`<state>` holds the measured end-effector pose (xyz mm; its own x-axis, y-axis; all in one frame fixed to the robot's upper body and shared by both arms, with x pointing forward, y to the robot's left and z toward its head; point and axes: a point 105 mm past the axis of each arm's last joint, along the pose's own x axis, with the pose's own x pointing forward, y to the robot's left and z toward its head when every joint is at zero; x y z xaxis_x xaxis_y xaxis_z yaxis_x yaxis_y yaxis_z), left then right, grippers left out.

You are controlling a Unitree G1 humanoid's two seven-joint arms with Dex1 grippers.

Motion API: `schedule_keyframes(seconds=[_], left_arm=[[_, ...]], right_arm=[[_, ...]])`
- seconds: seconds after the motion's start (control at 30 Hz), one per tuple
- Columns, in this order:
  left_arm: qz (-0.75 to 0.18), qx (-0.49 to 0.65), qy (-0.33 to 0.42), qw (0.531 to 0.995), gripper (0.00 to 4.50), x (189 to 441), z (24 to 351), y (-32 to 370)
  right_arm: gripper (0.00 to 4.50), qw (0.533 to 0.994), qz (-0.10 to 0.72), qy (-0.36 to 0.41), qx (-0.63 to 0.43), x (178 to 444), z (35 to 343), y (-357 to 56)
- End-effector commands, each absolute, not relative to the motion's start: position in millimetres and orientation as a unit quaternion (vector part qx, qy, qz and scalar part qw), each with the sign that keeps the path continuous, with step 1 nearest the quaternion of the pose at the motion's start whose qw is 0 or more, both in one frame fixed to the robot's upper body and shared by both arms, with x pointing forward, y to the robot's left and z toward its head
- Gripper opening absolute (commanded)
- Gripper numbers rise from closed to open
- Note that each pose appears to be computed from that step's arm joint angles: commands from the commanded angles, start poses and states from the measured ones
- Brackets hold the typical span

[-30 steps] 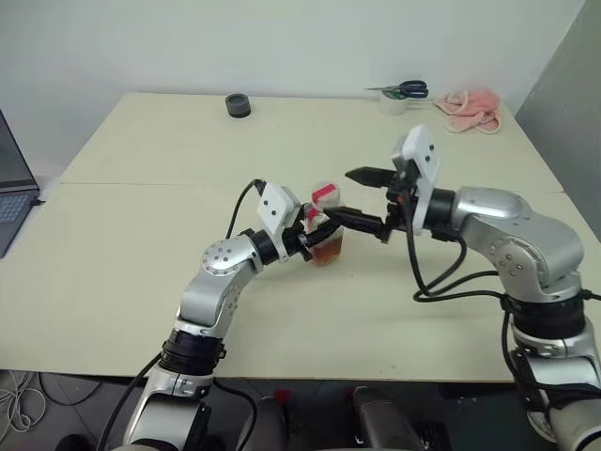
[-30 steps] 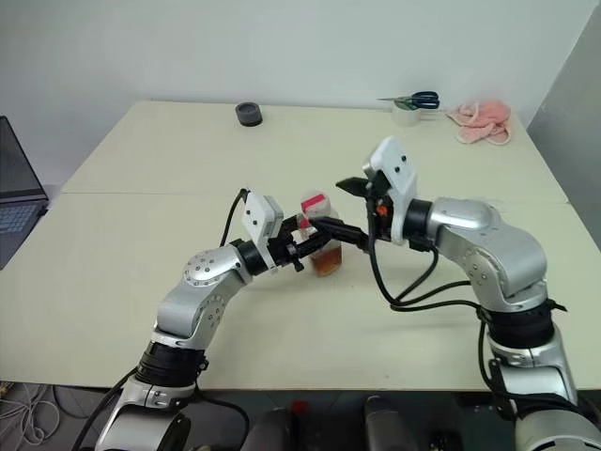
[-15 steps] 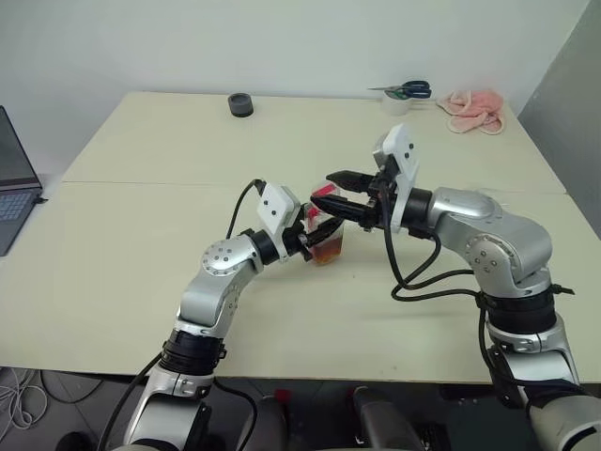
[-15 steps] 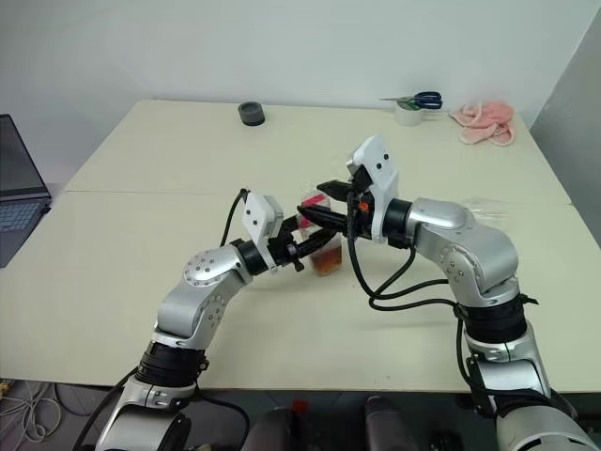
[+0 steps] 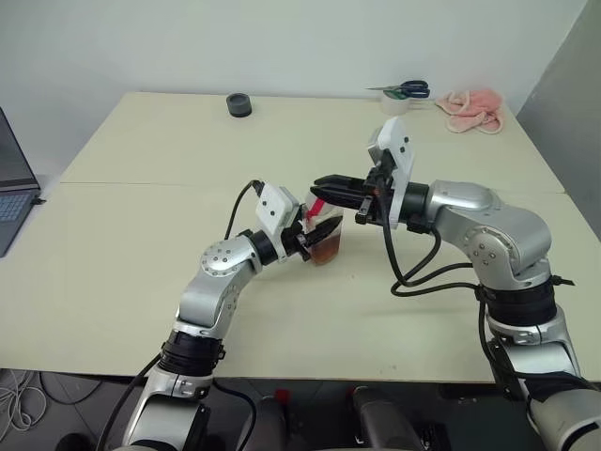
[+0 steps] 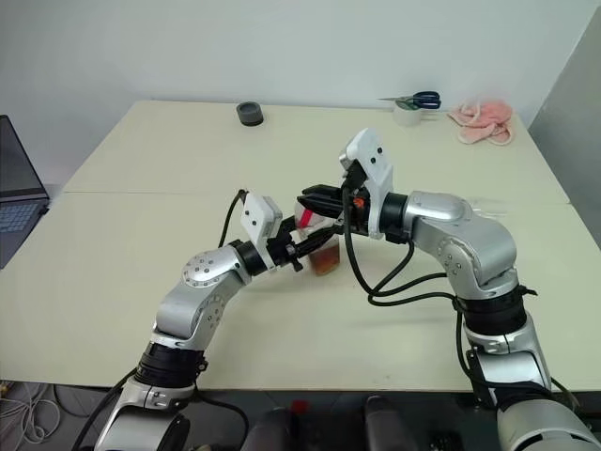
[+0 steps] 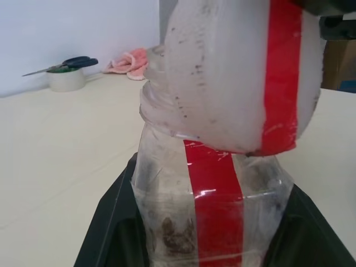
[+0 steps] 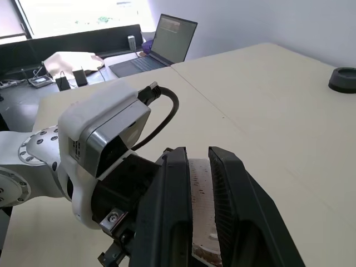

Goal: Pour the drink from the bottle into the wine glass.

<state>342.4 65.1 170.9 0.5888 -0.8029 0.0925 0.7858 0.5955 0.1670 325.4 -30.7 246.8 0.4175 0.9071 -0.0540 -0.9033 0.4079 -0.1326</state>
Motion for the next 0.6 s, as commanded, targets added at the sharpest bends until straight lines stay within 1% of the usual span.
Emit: schedule_keyframes(seconds=[0.03,0.2,0.4,0.5,0.6], left_arm=[[-0.456,0.063,-0.126,0.879,1.82,335.1,193.8,61.4],[-0.455,0.063,-0.125,0.879,1.82,334.8,192.1,61.7],[-0.454,0.063,-0.119,0.881,1.82,335.8,187.9,63.8],[-0.453,0.062,-0.115,0.882,1.82,337.0,185.2,65.2],[-0.452,0.062,-0.113,0.883,1.82,338.8,183.6,66.4]], right_arm=[[0.23,0.87,0.481,-0.062,-0.085,343.4,269.1,-44.0],[0.23,0.869,0.484,-0.063,-0.079,344.6,272.8,-50.5],[0.23,0.826,0.561,-0.046,-0.043,312.4,278.9,-59.1],[0.23,0.818,0.573,-0.038,-0.031,304.3,280.8,-66.4],[0.23,0.819,0.572,-0.038,-0.016,301.9,285.8,-77.3]])
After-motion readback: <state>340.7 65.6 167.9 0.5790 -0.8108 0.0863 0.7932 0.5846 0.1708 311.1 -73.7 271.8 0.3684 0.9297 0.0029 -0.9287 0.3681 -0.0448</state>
